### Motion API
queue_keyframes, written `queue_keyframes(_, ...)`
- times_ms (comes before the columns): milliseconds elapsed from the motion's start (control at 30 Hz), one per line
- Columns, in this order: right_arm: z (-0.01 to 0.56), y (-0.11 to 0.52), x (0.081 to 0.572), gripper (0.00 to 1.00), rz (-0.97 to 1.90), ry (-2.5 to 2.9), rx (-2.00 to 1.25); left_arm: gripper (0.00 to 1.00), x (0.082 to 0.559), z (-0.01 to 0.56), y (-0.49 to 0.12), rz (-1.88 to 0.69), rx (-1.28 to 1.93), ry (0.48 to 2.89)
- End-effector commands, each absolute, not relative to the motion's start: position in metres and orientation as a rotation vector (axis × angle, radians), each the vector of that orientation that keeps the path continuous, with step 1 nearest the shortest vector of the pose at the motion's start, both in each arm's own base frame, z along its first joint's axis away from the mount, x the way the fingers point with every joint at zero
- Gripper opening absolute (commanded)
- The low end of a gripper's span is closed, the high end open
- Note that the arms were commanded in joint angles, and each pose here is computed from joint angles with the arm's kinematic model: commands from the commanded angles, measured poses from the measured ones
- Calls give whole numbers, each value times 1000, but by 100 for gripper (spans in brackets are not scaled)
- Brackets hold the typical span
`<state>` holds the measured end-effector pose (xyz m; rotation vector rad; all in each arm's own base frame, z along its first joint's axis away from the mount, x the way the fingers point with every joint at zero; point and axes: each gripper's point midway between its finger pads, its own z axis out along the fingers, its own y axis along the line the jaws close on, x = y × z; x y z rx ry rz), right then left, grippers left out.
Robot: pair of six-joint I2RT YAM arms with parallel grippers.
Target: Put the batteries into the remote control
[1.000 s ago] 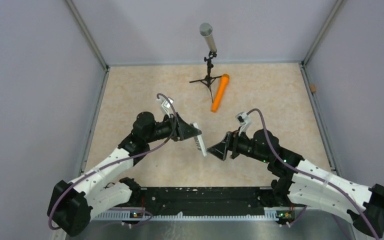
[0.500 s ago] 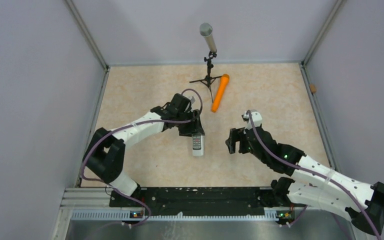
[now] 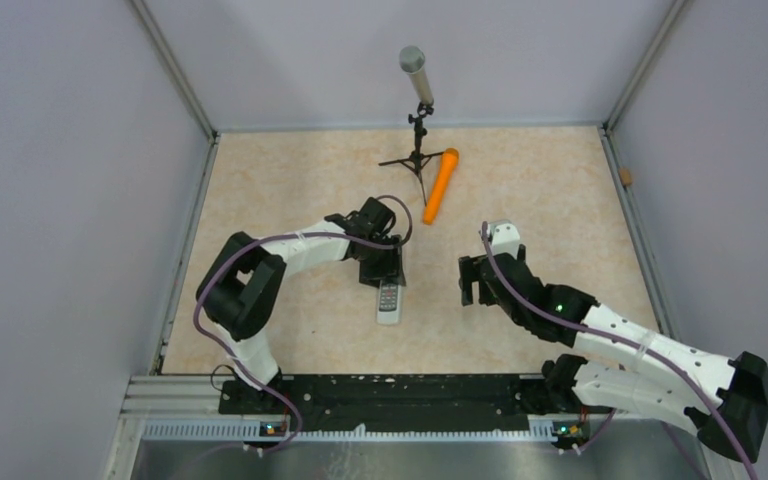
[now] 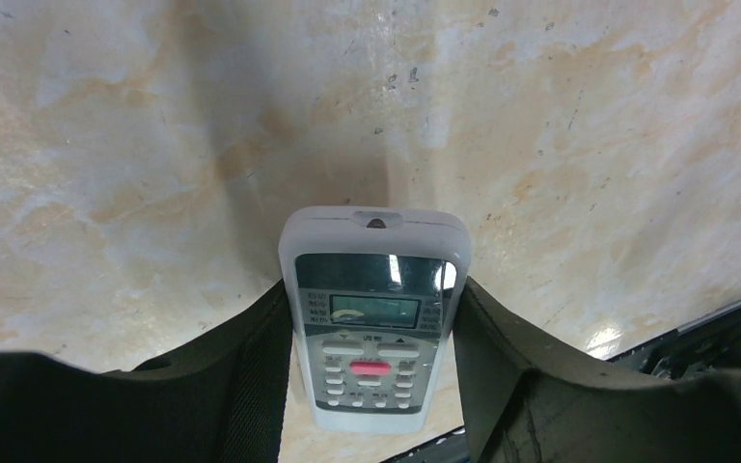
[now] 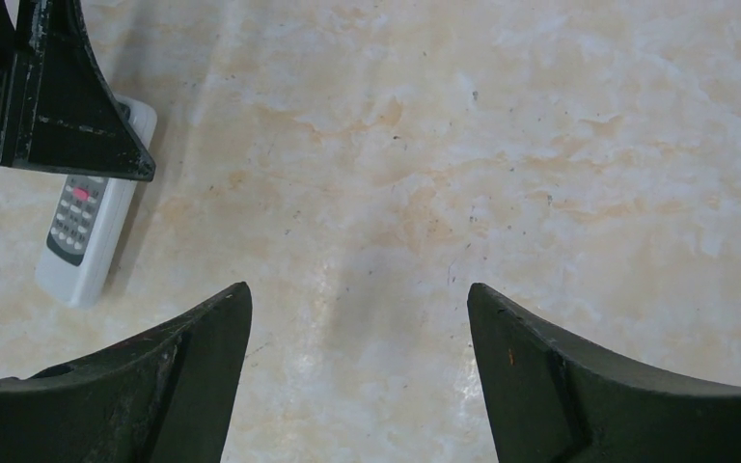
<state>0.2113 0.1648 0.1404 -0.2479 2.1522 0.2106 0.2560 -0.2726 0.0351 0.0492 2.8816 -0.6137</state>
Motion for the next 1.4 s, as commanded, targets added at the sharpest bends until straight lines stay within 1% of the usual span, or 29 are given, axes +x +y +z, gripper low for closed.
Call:
queue_keyframes(0,162,165,221,81,199,2106,-217,38,261,30,-276,-625,47,2856)
queue_keyframes(133,164,166,223,83,189,2106,-219,66,260,33,-277,-643,64,2843)
queue_keyframes(167,166,166,223,83,189,2102,-221,88,260,35,-275,-641,74,2834)
queue_keyframes(200,169,166,224,83,192,2094,-217,97,260,38,-274,-638,81,2820)
queue_keyframes(433,195,168,229,85,209,2038,-208,99,259,68,-267,-662,128,2722)
queue_keyframes(633,218,166,230,85,226,2000,-193,99,261,120,-262,-705,182,2572)
queue_keyframes(767,234,169,227,85,291,1973,-175,99,262,153,-253,-690,224,2467)
queue_keyframes(967,253,175,220,86,390,1950,-171,99,259,199,-230,-662,192,2301)
queue_keyframes(1200,257,171,214,86,424,1949,-139,99,241,240,-210,-725,156,2102)
queue_keyframes(1333,254,169,206,86,455,1951,-164,99,233,248,-196,-732,112,2022)
queue_keyframes(1367,253,173,202,84,479,1951,-202,99,231,250,-194,-734,109,2009)
